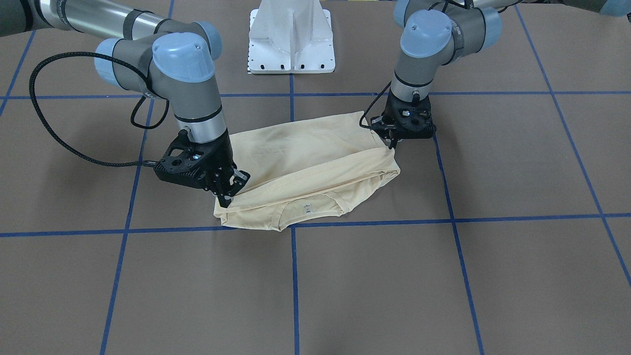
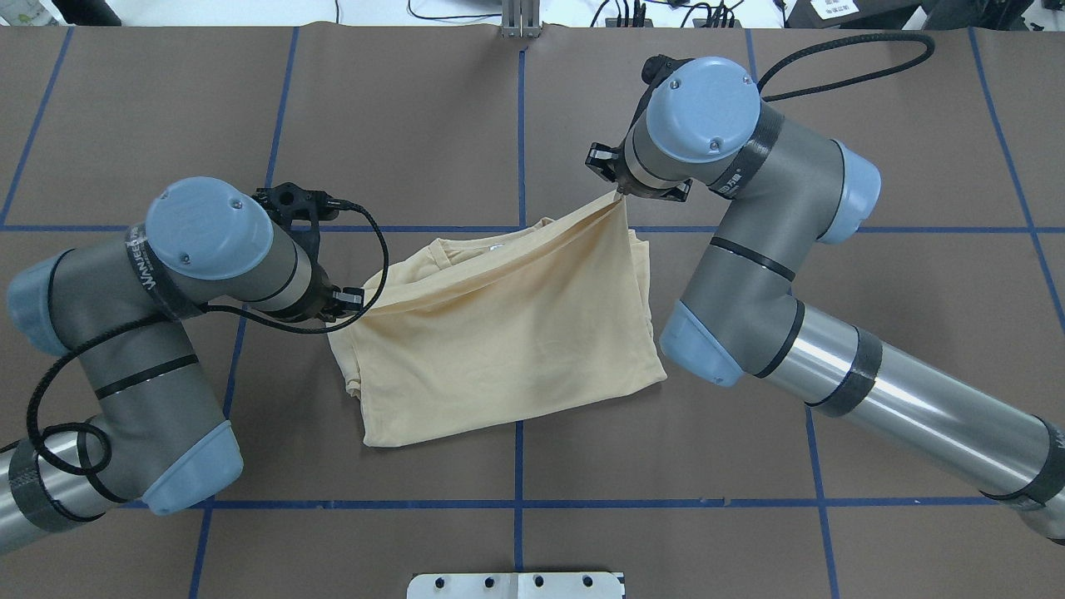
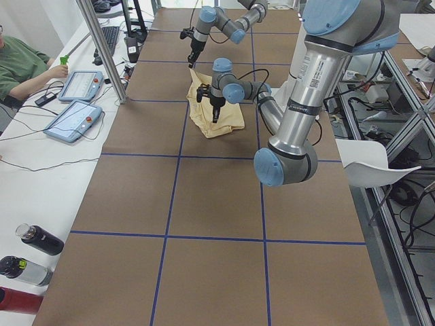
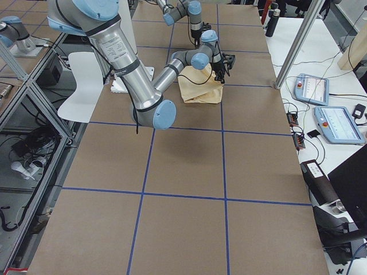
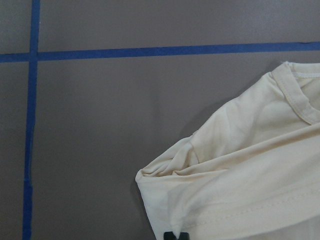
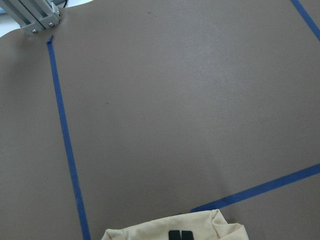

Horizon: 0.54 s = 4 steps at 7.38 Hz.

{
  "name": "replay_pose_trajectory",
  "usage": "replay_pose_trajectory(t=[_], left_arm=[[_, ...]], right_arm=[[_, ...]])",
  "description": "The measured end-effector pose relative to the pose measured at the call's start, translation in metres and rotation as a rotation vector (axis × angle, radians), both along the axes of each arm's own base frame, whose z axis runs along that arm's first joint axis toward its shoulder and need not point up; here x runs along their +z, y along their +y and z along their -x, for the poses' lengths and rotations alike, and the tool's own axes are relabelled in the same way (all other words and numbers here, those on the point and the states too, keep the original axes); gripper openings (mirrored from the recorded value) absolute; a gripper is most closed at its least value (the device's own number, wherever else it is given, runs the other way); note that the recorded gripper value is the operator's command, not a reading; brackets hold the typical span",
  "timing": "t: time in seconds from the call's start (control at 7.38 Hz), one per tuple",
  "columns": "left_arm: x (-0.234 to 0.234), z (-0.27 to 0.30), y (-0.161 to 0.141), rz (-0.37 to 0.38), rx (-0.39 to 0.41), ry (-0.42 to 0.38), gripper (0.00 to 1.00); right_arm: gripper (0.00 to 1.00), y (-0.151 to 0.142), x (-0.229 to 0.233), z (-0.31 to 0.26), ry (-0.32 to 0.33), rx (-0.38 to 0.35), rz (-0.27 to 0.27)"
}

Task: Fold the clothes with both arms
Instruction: 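Lower the hem onto the collar and open both grippers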

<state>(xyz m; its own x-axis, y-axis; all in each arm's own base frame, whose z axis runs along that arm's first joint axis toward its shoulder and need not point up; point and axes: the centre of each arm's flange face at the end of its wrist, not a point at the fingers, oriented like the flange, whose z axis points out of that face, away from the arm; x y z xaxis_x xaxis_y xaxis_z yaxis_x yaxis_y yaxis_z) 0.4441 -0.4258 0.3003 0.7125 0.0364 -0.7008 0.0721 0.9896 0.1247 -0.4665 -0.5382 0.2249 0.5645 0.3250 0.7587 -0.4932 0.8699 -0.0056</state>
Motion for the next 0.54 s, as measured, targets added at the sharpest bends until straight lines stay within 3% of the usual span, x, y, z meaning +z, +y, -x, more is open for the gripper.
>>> replay_pose_trajectory(t=[0.14,0.27,0.41,0.54], left_arm=[[0.006,-0.006,-0.004,-0.01,0.001,0.013,0.01],[0.008,-0.008,-0.007,-0.018,0.002,0.024,0.25],[0.006,-0.002,-0.012,-0.033,0.004,0.032,0.57],[0.004,0.011,-0.024,-0.053,0.021,0.04,1.0]], right_arm=[[0.55,-0.008,0.009,0.009,0.0,0.0,-0.005],[0.91,-0.015,0.02,0.016,-0.004,0.001,-0.01],[0.99,-0.02,0.026,0.019,-0.006,0.005,-0.011],[1.0,-0.024,0.025,0.018,-0.01,0.01,-0.012]])
